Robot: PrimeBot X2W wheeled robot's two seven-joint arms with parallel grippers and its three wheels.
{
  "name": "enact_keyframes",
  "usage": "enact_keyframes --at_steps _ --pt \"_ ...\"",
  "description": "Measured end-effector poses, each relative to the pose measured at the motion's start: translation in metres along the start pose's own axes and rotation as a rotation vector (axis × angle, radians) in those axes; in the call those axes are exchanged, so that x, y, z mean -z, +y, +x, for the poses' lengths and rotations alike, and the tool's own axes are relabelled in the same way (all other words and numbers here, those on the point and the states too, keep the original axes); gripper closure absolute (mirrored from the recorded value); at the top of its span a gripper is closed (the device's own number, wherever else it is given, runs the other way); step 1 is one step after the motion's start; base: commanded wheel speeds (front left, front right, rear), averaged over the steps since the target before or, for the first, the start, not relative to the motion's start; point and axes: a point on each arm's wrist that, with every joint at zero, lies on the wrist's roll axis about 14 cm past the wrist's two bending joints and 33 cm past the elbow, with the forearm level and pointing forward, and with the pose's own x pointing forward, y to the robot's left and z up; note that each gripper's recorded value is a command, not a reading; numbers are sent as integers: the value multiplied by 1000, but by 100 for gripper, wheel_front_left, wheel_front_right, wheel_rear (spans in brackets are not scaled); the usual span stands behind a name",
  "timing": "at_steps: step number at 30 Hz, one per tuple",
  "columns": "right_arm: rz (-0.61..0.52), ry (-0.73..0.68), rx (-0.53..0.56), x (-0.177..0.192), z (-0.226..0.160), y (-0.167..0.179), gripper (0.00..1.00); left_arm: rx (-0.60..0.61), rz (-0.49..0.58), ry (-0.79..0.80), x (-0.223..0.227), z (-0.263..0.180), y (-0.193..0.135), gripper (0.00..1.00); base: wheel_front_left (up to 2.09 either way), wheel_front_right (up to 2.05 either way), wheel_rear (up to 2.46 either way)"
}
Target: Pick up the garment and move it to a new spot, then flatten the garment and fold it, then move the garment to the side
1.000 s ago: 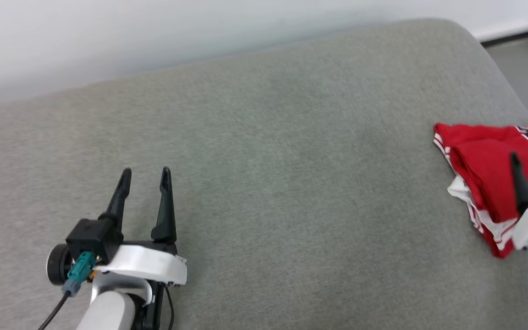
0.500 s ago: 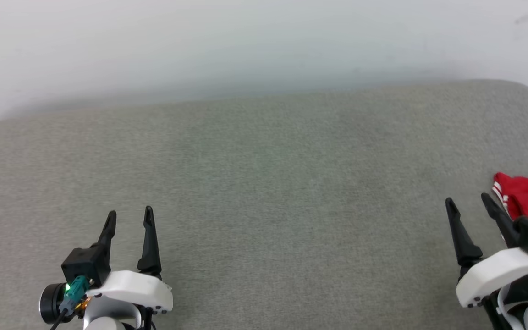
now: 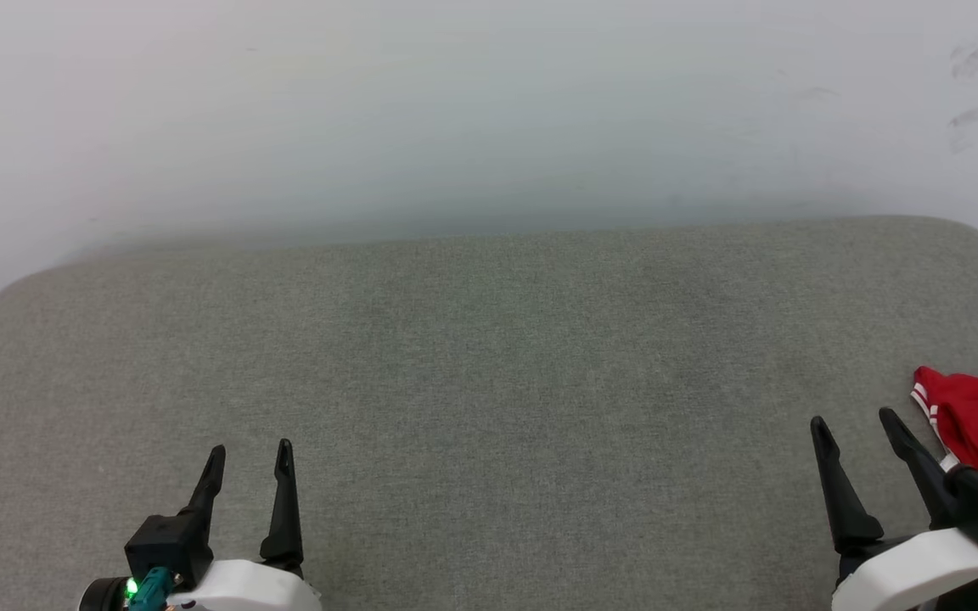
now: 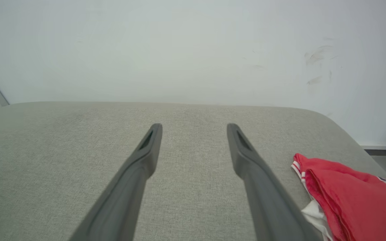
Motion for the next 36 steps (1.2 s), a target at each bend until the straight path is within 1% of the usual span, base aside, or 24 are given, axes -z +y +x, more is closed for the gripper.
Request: enact_keyframes --at_steps 20,21,25,36 --pt "8 5 -11 -1 -1 6 0 -5 -10 -3 0 -3 2 0 0 0 0" --pt "9 15 -11 2 -1 6 100 -9 -11 8 4 -4 3 100 0 0 0" --pt "25 57 -9 16 -3 6 100 -27 -30 73 23 -12 4 100 0 0 0" --pt "252 70 -2 26 -1 5 100 -80 -228 127 30 -11 14 100 0 0 0"
